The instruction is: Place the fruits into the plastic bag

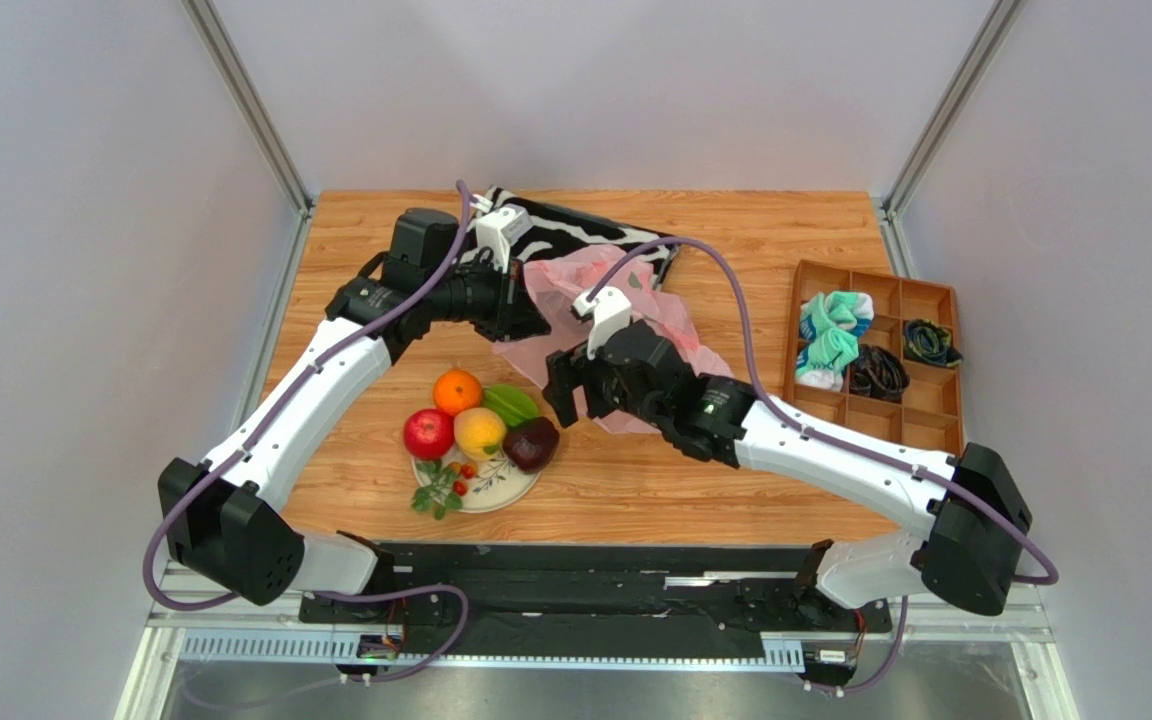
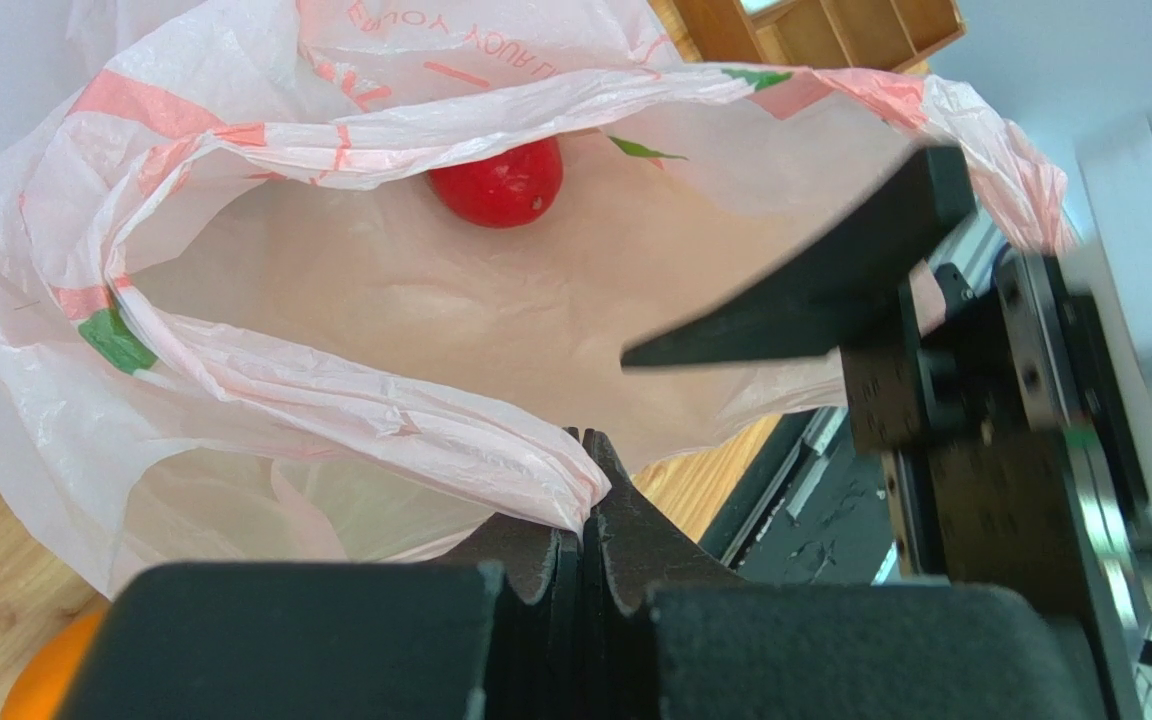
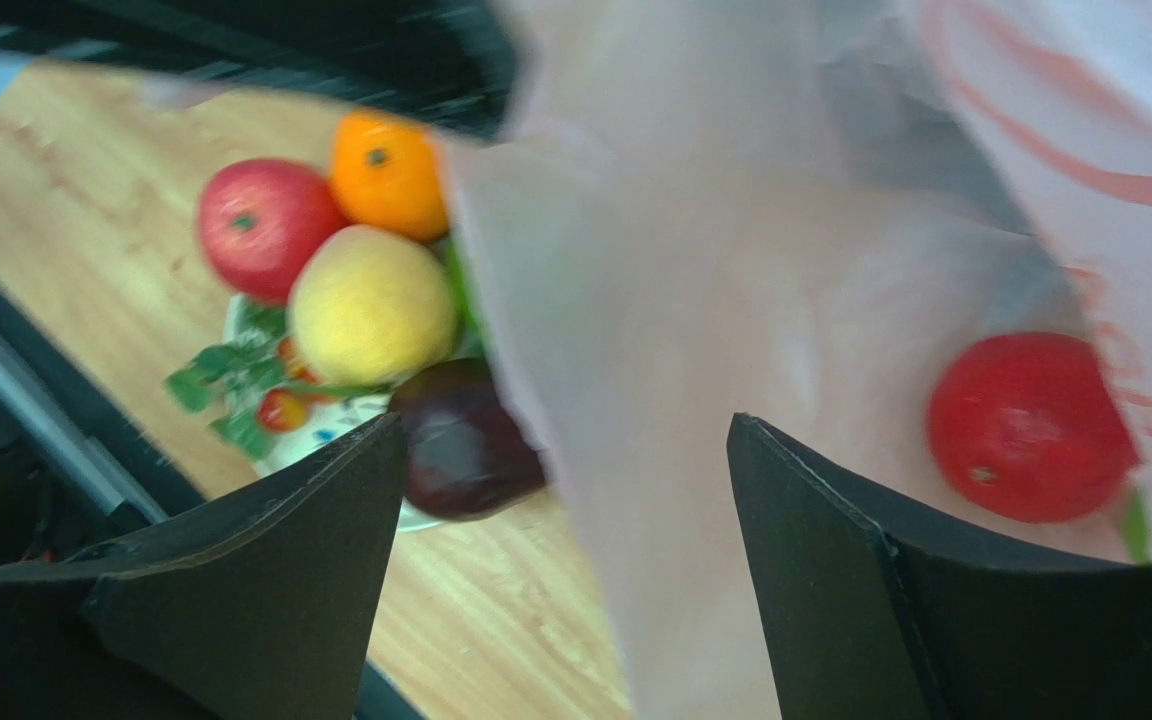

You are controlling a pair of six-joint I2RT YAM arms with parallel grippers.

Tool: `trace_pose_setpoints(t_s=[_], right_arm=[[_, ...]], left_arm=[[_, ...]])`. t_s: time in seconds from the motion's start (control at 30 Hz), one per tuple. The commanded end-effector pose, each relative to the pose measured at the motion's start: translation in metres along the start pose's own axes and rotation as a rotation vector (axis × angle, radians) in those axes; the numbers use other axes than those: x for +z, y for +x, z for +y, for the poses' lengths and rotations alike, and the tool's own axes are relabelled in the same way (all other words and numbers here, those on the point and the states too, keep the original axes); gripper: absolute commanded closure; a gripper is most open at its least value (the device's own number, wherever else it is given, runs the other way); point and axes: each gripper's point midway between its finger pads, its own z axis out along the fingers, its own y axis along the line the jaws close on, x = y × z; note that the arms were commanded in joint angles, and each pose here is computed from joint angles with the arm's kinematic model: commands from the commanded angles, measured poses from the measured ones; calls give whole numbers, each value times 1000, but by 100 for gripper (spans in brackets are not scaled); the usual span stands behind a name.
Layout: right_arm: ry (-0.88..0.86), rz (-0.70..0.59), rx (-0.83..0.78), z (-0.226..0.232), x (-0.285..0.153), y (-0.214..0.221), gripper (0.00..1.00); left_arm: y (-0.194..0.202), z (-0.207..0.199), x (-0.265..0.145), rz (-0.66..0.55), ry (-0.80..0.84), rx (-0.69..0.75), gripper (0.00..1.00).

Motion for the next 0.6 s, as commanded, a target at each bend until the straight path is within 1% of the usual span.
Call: trace_pose_setpoints(t_s=[0.0, 0.2, 0.27, 0.37, 0.57], right_arm=[[-116, -71, -53, 43, -16, -13, 17], [-194, -26, -100, 80, -18, 10, 16], [-181, -34, -112, 87, -17, 15, 16], [-186, -43, -115, 96, -16, 20, 16], [-186, -1, -114, 102, -6, 34, 16]], left_arm=[[-5, -6, -5, -23, 5, 13, 100], [-5, -6, -3, -19, 7, 8, 100], [-4, -6, -3, -18, 7, 7, 100], [-5, -6, -3, -20, 7, 10, 100], [-5, -6, -3, -18, 9, 4, 100]])
